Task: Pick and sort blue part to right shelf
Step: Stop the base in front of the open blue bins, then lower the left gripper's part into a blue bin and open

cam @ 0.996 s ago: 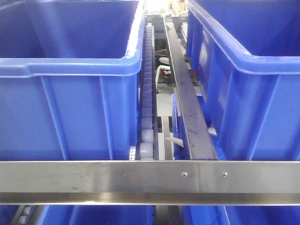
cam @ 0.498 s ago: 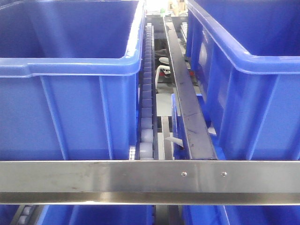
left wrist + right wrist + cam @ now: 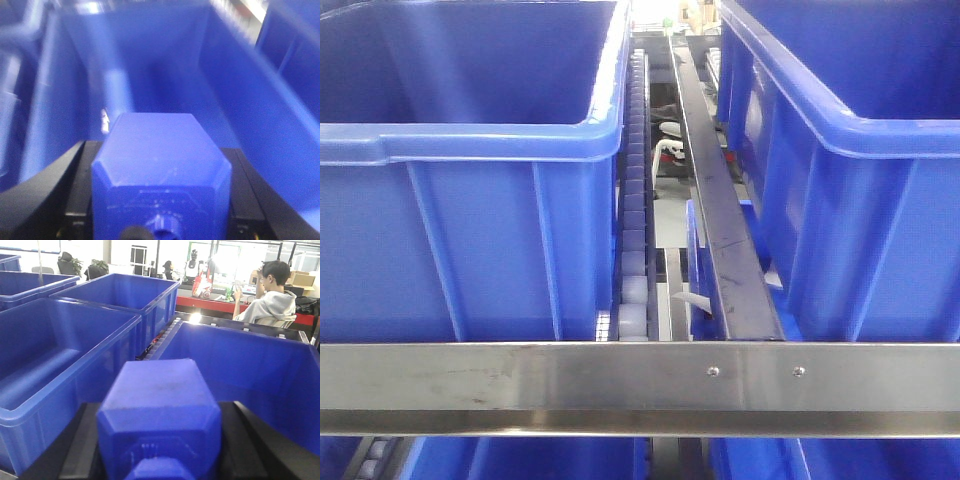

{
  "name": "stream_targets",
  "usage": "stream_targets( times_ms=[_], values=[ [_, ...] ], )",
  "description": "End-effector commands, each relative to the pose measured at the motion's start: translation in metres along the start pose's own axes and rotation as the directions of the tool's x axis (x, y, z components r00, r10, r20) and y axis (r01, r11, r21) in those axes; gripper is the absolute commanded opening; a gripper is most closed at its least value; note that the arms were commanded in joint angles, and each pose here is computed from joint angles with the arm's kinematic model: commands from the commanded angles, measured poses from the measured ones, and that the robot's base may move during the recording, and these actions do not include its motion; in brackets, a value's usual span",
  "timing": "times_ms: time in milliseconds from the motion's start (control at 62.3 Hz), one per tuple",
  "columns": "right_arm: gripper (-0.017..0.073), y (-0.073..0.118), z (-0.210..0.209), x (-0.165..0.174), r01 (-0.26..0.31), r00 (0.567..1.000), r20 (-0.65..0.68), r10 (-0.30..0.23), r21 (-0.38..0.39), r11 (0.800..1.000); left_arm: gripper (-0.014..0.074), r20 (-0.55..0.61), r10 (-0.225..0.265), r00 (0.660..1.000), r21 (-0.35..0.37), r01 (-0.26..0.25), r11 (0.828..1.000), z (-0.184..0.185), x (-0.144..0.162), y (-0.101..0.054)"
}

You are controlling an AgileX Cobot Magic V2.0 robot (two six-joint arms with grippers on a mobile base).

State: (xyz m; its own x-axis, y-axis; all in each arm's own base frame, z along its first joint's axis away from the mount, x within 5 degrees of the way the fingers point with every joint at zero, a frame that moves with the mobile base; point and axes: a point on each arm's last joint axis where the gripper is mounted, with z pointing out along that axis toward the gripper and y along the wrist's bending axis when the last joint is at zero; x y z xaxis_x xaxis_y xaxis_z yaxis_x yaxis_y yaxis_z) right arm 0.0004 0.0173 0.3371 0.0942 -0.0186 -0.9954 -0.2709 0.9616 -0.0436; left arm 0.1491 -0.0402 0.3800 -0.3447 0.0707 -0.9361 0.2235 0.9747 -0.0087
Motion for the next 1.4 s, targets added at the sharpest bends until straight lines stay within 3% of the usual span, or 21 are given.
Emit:
stream_targets(
  times_ms=[0,257,466,610,723,1012,1285,1381],
  values=[
    [0.0194,-0.003,0.000,-0.016,-0.020,0.995,0.099,0.018,0.023,1.000,0.0312,0.044,-0.005,0.999,0.020,0.004,1.000,0.028,-0.028,-0.005],
    [0.0194,-0.002,0.000,-0.015,-0.020,0.995,0.096,0.018,0.022,1.000,0.0312,-0.149,-0.013,0.989,0.020,0.016,1.000,0.135,-0.036,-0.014],
    [0.0194,-0.002,0.000,-0.015,-0.020,0.995,0.096,0.018,0.022,1.000,0.0312,-0.296,-0.008,0.955,0.012,0.013,1.000,0.215,-0.012,-0.020],
    [0.0194,-0.002,0.000,-0.015,-0.020,0.995,0.096,0.018,0.022,1.000,0.0312,-0.359,-0.038,0.933,0.012,0.045,0.999,0.249,0.004,-0.023],
    [0.0194,-0.002,0.000,-0.015,-0.020,0.995,0.095,0.018,0.022,1.000,0.0313,-0.387,-0.059,0.920,0.011,0.069,0.998,0.264,0.014,-0.025],
    [0.0194,-0.002,0.000,-0.015,-0.020,0.995,0.095,0.018,0.022,1.000,0.0341,-0.465,-0.059,0.883,0.001,0.067,0.998,0.284,0.039,-0.026],
    [0.0194,-0.002,0.000,-0.015,-0.020,0.995,0.095,0.018,0.022,1.000,0.0642,-0.487,-0.059,0.871,-0.004,0.065,0.998,0.282,0.034,-0.026],
    [0.0194,-0.002,0.000,-0.015,-0.020,0.995,0.095,0.018,0.022,1.000,0.0689,-0.497,-0.059,0.866,-0.007,0.064,0.998,0.281,0.025,-0.026]
  ],
)
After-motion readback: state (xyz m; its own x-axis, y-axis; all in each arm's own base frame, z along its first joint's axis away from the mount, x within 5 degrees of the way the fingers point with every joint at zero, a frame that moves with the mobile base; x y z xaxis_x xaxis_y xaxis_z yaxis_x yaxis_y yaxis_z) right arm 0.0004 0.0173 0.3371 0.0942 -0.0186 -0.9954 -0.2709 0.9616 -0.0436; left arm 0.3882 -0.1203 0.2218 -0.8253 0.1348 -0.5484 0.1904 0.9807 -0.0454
